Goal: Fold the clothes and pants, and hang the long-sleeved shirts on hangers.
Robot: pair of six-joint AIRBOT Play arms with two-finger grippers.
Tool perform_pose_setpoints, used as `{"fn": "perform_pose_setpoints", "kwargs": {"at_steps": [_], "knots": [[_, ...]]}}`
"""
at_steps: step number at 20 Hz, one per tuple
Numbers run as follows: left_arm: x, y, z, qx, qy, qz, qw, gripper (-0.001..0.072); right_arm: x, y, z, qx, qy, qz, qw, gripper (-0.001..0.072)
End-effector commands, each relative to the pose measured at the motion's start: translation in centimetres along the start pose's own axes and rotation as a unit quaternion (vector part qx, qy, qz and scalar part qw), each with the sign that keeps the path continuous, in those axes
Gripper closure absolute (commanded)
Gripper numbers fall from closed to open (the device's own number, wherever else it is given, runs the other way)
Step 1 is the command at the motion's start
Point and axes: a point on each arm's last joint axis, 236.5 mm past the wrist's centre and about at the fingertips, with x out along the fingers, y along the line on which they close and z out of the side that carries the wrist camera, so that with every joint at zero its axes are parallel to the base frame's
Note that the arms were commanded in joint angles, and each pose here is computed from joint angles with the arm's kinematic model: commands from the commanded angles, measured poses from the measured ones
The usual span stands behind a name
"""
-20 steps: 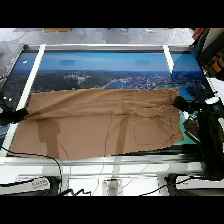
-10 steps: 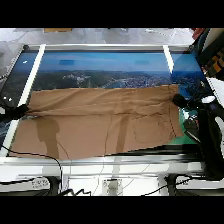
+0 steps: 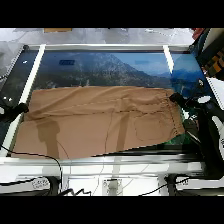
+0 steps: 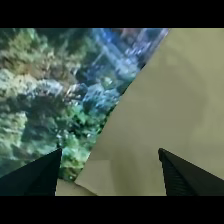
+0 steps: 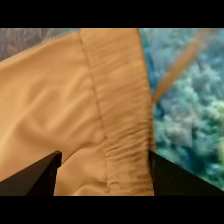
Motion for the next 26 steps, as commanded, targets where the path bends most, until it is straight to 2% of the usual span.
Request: {"fn": "perform_pose_setpoints", "kwargs": {"at_steps": [1,3,4,5,6,7,8,11,14,17,18,19,20,26], "knots": [[-4.0,-0.6,3.6,0.005,-0.055,-0.005,0.998,0.0006,-2.5,0.1,0.5,-0.018,0.001,-0.001,1.0,0.0103],[-7.9,-1.2,6.3,0.008,-0.104,-0.009,0.995,0.0006,-5.5,-0.3,1.2,-0.015,-0.004,-0.004,1.0,0.0173],[-9.7,-1.7,7.1,0.008,-0.122,-0.015,0.992,0.0006,-7.3,-0.7,1.1,-0.015,0.002,-0.007,1.0,0.0279],[-11.7,-2.2,7.7,0.011,-0.139,-0.019,0.99,0.0013,-9.1,-1.1,0.7,-0.018,0.013,-0.01,1.0,0.0436],[-13.5,-2.8,8.2,0.016,-0.153,-0.024,0.988,0.0131,-11.0,-1.6,-0.1,-0.022,0.03,-0.015,0.999,0.0626],[-15.0,-3.2,8.6,0.019,-0.166,-0.027,0.985,0.0296,-12.9,-2.2,-1.2,-0.025,0.05,-0.023,0.998,0.0675],[-16.6,-3.6,9.0,0.023,-0.182,-0.031,0.983,0.0445,-14.6,-3.0,-2.4,-0.029,0.072,-0.033,0.996,0.0675],[-19.9,-5.0,9.7,0.034,-0.216,-0.043,0.975,0.067,-18.5,-5.0,-7.6,-0.049,0.155,-0.05,0.985,0.0676],[-20.5,-6.5,9.4,0.048,-0.216,-0.056,0.973,0.0692,-17.5,-2.4,-13.1,0.014,0.156,0.025,0.987,0.0677],[-18.8,-7.2,7.5,0.056,-0.171,-0.062,0.982,0.0692,-15.7,-1.7,-20.3,0.072,0.197,0.044,0.977,0.0671],[-18.0,-7.2,6.9,0.057,-0.154,-0.063,0.984,0.0692,-15.0,-2.0,-21.4,0.097,0.196,0.038,0.975,0.0539],[-17.2,-7.2,6.3,0.058,-0.138,-0.062,0.987,0.0692,-14.3,-2.5,-21.8,0.141,0.186,0.024,0.972,0.0223],[-16.4,-7.2,5.7,0.058,-0.122,-0.062,0.989,0.0692,-13.8,-3.1,-21.6,0.183,0.172,0.007,0.968,0.0096],[-13.6,-7.0,4.0,0.057,-0.078,-0.059,0.994,0.0692,-12.2,-6.9,-18.0,0.353,0.07,-0.065,0.931,0.0102]]}}
